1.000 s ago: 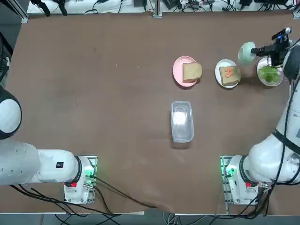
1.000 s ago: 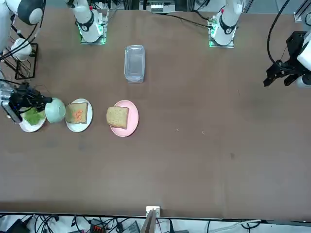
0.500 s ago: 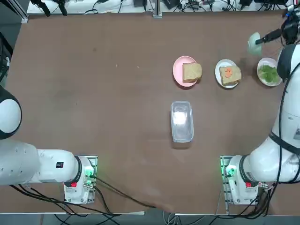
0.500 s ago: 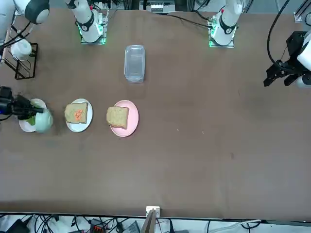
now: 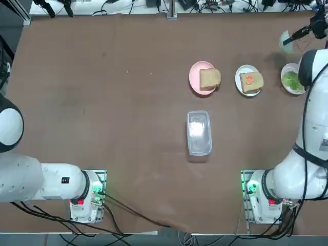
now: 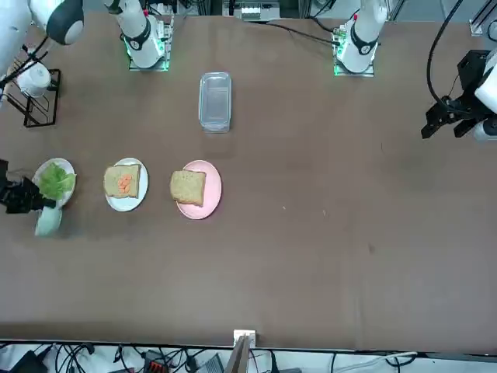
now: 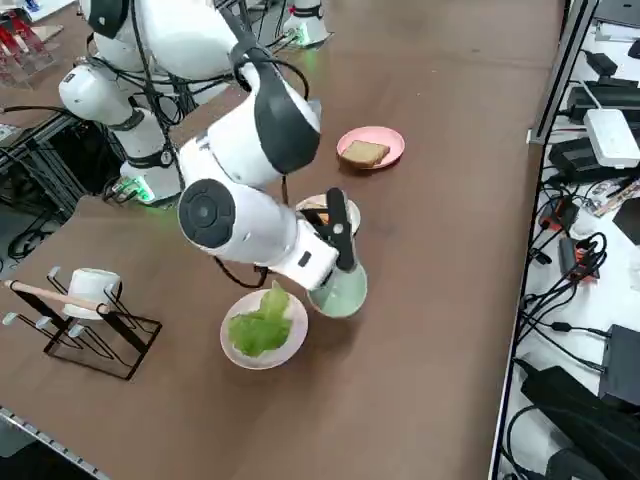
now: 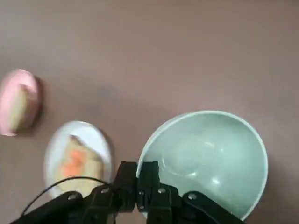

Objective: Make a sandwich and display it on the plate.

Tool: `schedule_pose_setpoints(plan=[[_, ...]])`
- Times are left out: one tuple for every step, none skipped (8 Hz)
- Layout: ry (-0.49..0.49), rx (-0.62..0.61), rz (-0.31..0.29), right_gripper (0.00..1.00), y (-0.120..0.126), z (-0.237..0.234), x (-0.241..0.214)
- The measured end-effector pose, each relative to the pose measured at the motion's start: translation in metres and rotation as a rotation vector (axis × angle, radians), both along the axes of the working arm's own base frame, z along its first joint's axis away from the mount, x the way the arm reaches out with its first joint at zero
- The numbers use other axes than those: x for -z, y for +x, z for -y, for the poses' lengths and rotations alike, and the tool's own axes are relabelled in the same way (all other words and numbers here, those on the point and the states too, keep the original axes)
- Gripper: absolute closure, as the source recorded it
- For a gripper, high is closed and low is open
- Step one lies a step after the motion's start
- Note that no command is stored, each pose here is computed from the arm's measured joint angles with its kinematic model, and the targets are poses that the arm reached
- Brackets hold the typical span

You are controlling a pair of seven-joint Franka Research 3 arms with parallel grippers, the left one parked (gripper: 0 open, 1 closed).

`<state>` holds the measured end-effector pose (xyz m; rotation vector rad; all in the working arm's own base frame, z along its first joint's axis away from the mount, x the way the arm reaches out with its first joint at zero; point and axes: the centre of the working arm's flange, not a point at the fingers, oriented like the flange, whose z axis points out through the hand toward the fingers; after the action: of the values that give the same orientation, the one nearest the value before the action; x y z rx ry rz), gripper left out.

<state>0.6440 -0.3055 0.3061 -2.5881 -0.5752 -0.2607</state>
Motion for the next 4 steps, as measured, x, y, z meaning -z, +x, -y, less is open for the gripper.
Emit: schedule_pose_setpoints(plan=[[-0.083, -0.012, 0.009, 0.97, 0.009, 0.004, 0.007], [-0.167, -0.035, 0.012, 0.97, 0.013, 0.010, 0.013], [-0.233, -0.065, 0.007, 0.97, 0.014, 0.016, 0.022], [-0.278, -0.087, -0.007, 0.97, 0.015, 0.018, 0.032]])
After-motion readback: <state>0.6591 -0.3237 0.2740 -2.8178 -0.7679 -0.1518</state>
